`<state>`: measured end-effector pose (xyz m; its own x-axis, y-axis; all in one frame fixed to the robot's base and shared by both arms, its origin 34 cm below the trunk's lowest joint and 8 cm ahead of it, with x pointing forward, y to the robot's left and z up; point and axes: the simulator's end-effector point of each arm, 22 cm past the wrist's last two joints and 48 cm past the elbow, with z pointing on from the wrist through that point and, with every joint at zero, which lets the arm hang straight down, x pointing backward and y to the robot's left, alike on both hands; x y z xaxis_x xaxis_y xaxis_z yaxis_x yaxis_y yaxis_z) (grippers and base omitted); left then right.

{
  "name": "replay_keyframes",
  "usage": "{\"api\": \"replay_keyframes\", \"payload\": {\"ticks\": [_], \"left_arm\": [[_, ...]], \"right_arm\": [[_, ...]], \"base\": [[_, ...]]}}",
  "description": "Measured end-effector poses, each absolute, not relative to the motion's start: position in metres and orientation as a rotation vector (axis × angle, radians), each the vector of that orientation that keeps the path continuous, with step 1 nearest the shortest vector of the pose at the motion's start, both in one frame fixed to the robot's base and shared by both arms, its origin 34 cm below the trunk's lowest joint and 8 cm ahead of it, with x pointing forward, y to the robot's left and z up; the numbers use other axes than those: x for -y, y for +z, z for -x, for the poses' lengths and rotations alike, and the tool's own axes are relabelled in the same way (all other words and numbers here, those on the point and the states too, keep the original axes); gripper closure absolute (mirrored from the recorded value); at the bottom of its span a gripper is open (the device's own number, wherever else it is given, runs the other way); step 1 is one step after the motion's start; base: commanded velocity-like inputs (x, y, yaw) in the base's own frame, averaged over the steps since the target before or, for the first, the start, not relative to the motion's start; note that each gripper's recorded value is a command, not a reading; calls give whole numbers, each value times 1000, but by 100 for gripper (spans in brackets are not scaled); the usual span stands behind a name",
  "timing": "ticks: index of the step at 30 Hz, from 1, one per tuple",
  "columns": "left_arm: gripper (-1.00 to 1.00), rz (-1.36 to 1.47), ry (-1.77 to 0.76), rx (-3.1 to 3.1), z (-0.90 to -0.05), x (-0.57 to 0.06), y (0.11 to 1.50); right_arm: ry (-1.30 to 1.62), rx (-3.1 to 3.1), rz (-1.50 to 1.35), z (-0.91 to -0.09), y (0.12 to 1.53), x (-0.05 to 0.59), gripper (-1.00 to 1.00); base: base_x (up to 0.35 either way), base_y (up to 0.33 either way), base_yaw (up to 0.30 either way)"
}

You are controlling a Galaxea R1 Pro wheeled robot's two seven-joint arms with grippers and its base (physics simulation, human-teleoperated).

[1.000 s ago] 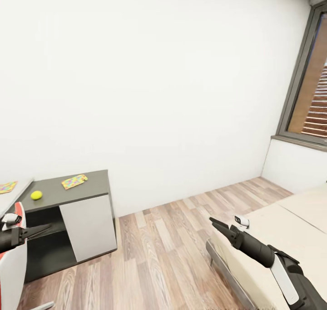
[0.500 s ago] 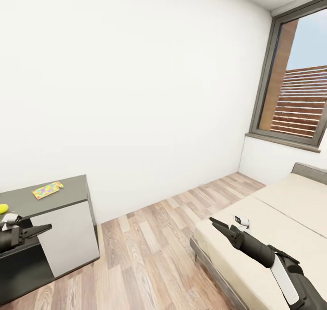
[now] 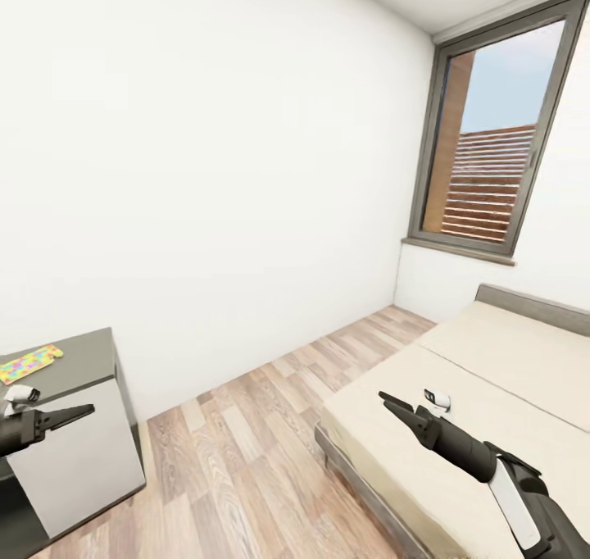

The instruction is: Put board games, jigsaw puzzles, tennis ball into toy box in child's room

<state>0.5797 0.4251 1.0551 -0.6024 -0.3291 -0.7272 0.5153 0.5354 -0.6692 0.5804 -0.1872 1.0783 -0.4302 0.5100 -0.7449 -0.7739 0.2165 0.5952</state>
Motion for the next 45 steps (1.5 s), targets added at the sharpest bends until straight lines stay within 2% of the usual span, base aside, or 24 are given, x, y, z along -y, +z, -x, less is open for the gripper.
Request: {"api": "replay_keyframes", "payload": {"ticks": [36,45], "left_arm": [[-100,-167,-1212,-1867,-579,-410,1055],[-100,-108,-1166,-1902,-594,-401,1036]], "right_arm": [[1467,-1378,252,-581,1082,193,-100],[1442,-1360,168,-588,1081,219,-100]], "base": [[0,0,-279],[0,0,-279]]}}
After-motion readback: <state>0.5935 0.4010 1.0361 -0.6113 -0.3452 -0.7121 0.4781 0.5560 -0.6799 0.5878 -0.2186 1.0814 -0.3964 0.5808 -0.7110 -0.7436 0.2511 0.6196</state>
